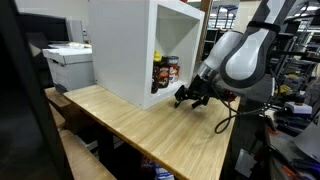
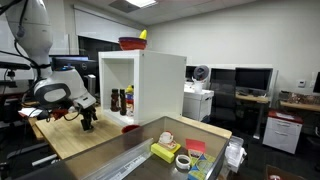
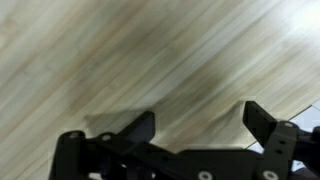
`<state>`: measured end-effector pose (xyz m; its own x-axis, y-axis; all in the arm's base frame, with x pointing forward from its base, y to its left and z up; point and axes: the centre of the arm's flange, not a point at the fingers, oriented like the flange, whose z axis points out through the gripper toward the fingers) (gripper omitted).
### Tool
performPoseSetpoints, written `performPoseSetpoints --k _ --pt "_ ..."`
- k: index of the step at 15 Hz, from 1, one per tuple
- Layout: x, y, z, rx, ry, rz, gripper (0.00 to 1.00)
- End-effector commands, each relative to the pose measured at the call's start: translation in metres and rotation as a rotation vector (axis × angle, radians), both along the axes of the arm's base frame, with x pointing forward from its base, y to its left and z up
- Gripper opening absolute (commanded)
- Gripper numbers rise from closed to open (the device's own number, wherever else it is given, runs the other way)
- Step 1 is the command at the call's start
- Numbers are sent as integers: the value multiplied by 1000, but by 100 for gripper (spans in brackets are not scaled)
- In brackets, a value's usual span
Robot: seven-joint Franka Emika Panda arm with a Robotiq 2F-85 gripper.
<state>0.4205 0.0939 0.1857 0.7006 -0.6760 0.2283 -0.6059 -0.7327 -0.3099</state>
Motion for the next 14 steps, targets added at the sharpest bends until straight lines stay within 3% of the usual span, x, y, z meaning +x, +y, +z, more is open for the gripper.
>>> performPoseSetpoints --k 1,6,14 --pt "-32 0 31 -15 35 -51 100" --pt "-58 -3 49 -27 61 -117 100" --pt "-69 1 56 -17 57 -176 100"
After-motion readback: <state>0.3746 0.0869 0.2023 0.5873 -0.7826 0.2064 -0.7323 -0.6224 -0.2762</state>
